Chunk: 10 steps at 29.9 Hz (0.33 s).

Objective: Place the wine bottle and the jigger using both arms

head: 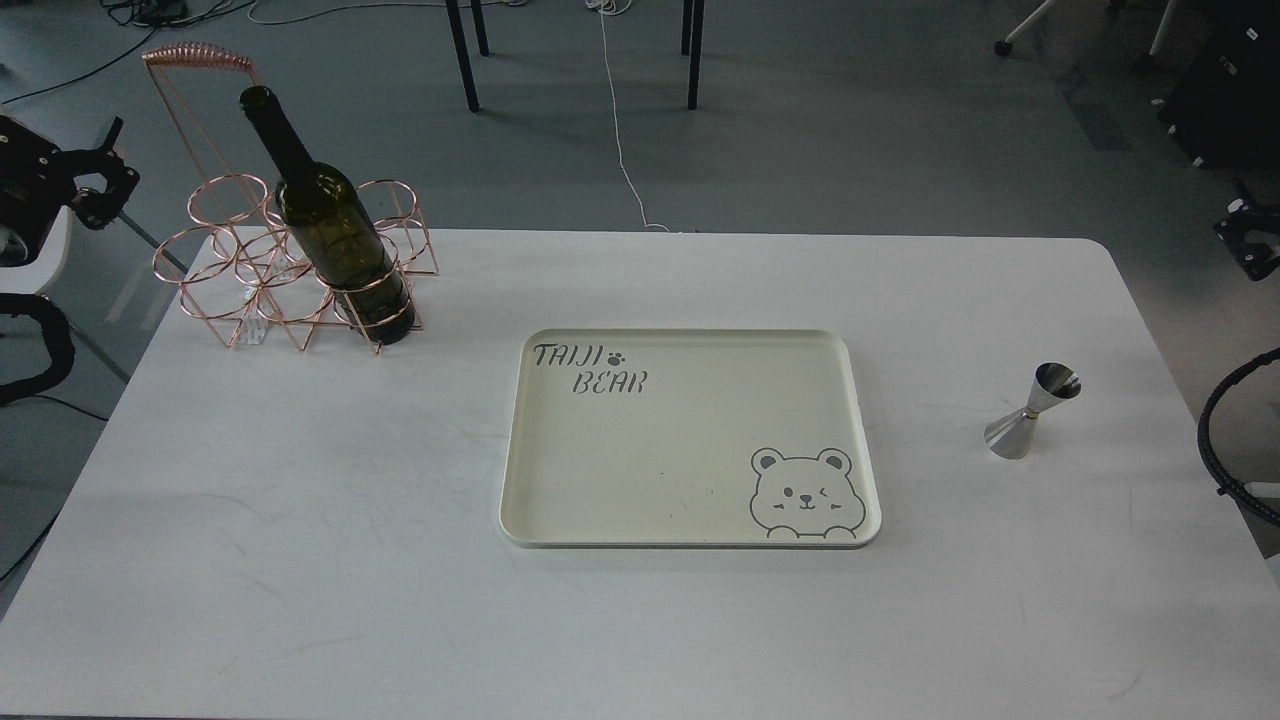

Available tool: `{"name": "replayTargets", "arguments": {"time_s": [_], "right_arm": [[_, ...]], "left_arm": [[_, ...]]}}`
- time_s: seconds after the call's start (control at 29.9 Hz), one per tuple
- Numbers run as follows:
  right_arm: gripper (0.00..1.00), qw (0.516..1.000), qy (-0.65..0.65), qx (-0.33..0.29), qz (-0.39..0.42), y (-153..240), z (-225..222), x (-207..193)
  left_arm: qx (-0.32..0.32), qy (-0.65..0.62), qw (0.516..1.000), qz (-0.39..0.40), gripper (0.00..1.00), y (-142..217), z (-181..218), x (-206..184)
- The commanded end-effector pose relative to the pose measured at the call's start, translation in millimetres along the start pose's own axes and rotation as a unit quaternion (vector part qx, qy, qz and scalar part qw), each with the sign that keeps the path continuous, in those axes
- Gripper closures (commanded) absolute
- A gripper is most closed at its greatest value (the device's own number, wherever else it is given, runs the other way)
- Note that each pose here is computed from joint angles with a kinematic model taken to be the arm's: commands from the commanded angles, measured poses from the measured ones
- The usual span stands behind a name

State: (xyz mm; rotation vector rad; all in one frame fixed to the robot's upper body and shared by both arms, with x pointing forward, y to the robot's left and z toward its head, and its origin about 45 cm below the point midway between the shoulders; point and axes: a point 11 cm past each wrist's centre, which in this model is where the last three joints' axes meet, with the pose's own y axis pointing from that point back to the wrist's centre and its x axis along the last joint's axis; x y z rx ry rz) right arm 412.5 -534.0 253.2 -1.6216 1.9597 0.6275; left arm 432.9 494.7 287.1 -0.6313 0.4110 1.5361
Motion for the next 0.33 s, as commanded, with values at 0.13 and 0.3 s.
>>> {"name": "replayTargets", "arguments": {"time_s": [0.13,0.3], "right_arm": [[0.00,1.000,-0.013,-0.016,0.005,6.4,27.4,10.6],[0.00,0.999,-0.012,-0.012,-0.036,3.2,20.9,-3.0]], "left_arm": [[-0.005,0.049,0.999,-0.011,0.02,3.0,-23.3,-3.1],[0.004,0.048,0.999,-0.014,0.02,2.9,-31.5,-5.5]]}}
